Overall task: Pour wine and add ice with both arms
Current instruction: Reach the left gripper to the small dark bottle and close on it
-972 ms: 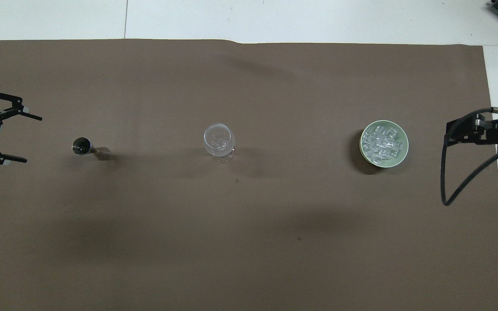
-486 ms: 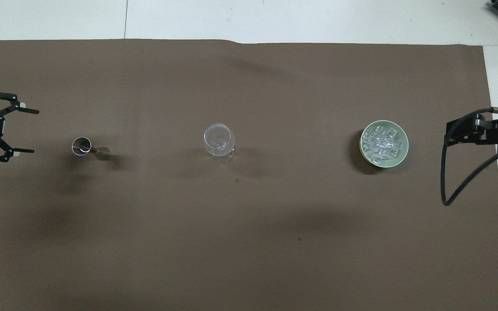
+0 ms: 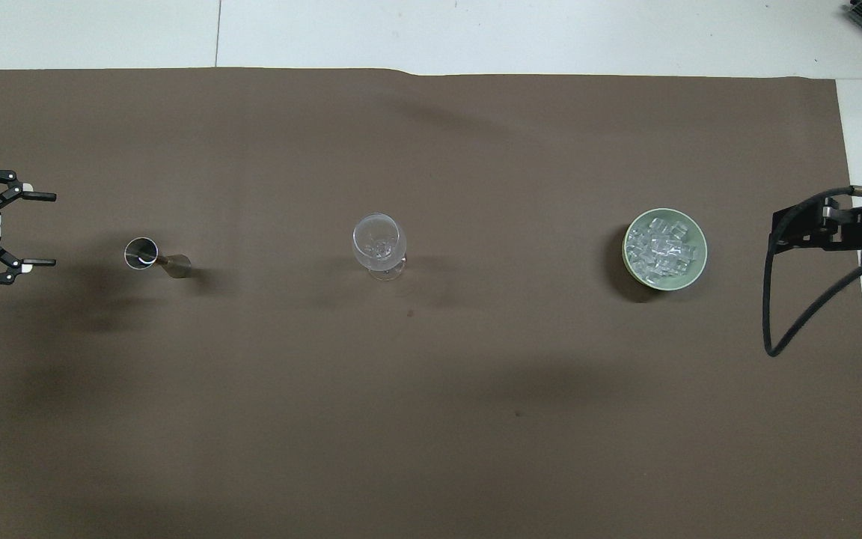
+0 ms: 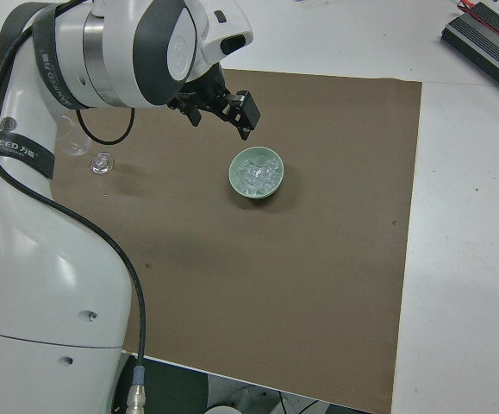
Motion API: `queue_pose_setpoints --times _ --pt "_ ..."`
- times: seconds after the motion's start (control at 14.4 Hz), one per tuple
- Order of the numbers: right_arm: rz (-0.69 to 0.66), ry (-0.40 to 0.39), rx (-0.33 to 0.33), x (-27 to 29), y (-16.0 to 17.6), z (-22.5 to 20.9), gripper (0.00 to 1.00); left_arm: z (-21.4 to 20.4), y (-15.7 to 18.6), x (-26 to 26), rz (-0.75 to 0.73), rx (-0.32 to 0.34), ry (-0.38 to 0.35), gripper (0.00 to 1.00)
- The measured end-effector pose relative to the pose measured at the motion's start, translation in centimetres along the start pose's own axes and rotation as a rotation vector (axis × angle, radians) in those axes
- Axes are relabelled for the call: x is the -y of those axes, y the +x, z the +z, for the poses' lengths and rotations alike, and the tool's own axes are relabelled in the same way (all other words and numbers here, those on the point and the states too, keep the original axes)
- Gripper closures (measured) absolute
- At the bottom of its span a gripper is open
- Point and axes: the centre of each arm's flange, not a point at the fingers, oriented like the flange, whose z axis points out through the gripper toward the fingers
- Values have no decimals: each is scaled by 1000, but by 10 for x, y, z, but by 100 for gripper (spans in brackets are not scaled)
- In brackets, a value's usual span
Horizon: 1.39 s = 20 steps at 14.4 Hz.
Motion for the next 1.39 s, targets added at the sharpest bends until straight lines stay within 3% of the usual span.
queue_pose_setpoints --times 0.35,0.56,0.76,0.97,1.39 --pt "0 0 0 0 0 0 0 16 7 11 -78 57 45 0" --pt "0 0 0 0 0 0 0 41 28 21 -140 108 64 0" --pt "0 0 0 0 0 0 0 73 49 23 -184 120 60 0" --pt "0 0 0 0 0 0 0 104 49 26 -176 134 80 0" --pt "0 0 0 0 0 0 0 123 39 22 -112 180 60 0"
